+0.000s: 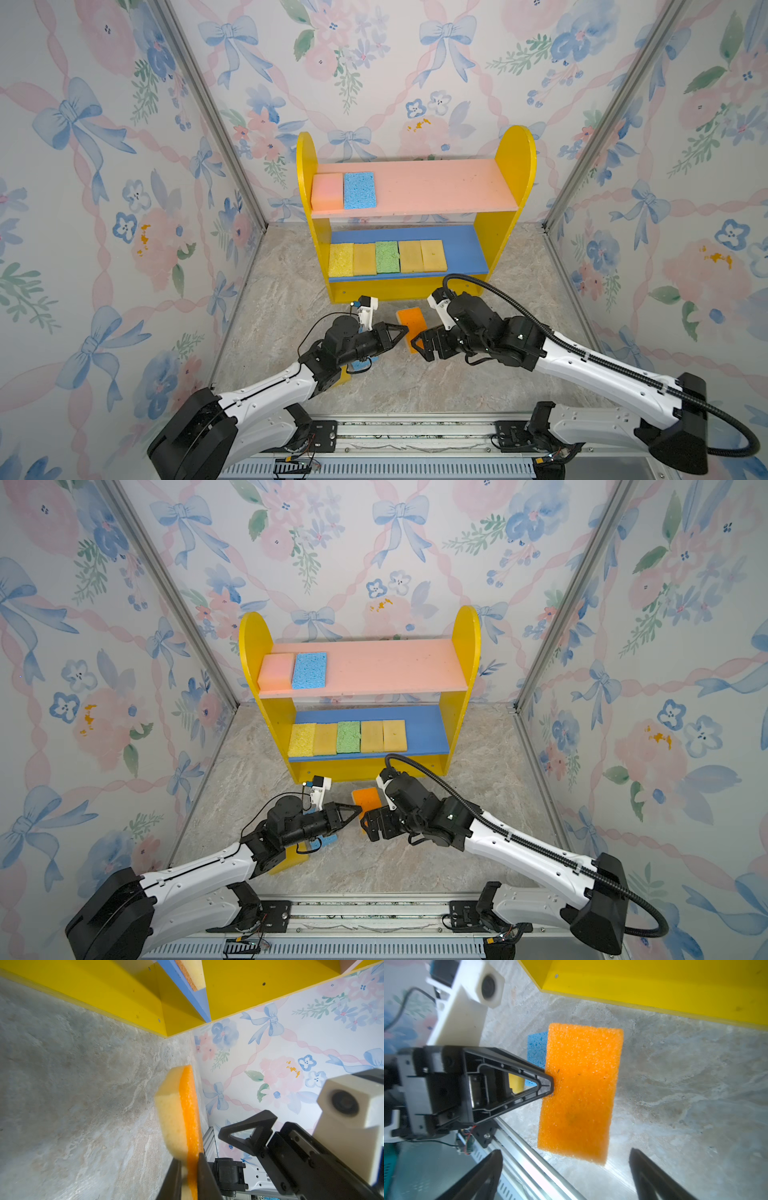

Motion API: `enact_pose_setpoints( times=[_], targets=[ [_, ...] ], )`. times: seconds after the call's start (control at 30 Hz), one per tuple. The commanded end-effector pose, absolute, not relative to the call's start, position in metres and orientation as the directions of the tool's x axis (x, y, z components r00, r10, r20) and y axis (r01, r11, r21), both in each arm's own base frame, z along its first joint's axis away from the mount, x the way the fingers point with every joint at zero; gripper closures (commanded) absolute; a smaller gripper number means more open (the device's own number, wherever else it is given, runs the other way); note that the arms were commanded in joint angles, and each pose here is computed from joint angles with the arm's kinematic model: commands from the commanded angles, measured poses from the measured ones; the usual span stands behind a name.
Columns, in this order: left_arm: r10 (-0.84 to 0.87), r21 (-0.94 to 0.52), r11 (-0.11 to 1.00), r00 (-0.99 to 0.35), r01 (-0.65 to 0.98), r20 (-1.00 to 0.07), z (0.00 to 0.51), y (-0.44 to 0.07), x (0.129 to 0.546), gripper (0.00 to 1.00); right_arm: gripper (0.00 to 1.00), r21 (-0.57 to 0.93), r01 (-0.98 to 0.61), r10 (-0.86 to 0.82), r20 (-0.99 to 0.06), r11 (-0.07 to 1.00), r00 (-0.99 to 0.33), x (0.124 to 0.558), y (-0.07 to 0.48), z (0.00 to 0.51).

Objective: Place and organize the cleaning sponges onto the shelf
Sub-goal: 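Lift the orange sponge toward the left gripper while the left gripper approaches, then carry the orange sponge with the right gripper onto the pink top board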

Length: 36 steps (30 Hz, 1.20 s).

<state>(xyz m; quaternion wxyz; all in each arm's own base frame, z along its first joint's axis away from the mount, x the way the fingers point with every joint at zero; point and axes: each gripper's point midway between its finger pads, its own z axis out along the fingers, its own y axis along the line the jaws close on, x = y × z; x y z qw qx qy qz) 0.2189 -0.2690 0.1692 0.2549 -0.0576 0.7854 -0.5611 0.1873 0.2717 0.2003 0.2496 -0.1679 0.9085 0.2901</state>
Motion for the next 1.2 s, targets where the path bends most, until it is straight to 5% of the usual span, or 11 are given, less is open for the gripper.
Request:
enact_pose_setpoints(
  times=[0.0, 0.23, 0.37, 0.6, 1.17],
  targets=[
    [-0.378, -0.915, 0.326, -0.854, 0.239, -0.358, 0.185, -0.265, 0.218, 0.85, 0.03, 0.646, -0.380, -0.072, -0.450, 0.662, -0.890, 0.178, 0.263, 0.206],
    [-0.342, -0.916, 0.198, -0.851, 0.350, -0.399, 0.241, -0.264, 0.213, 0.84, 0.03, 0.838, -0.362, 0.054, -0.418, 0.408, -0.907, 0.175, 0.248, 0.255],
    [-0.329, -0.907, 0.124, -0.846, 0.402, -0.420, 0.274, -0.266, 0.207, 0.84, 0.00, 0.864, -0.376, 0.049, -0.414, 0.334, -0.909, 0.171, 0.255, 0.271],
    [-0.332, -0.897, 0.059, -0.839, 0.438, -0.431, 0.303, -0.266, 0.202, 0.84, 0.11, 0.877, -0.405, 0.034, -0.427, 0.258, -0.903, 0.166, 0.268, 0.291],
    [-0.326, -0.906, 0.043, -0.852, 0.420, -0.410, 0.297, -0.267, 0.201, 0.84, 0.63, 0.876, -0.409, 0.020, -0.428, 0.256, -0.903, 0.164, 0.280, 0.292]
  ],
)
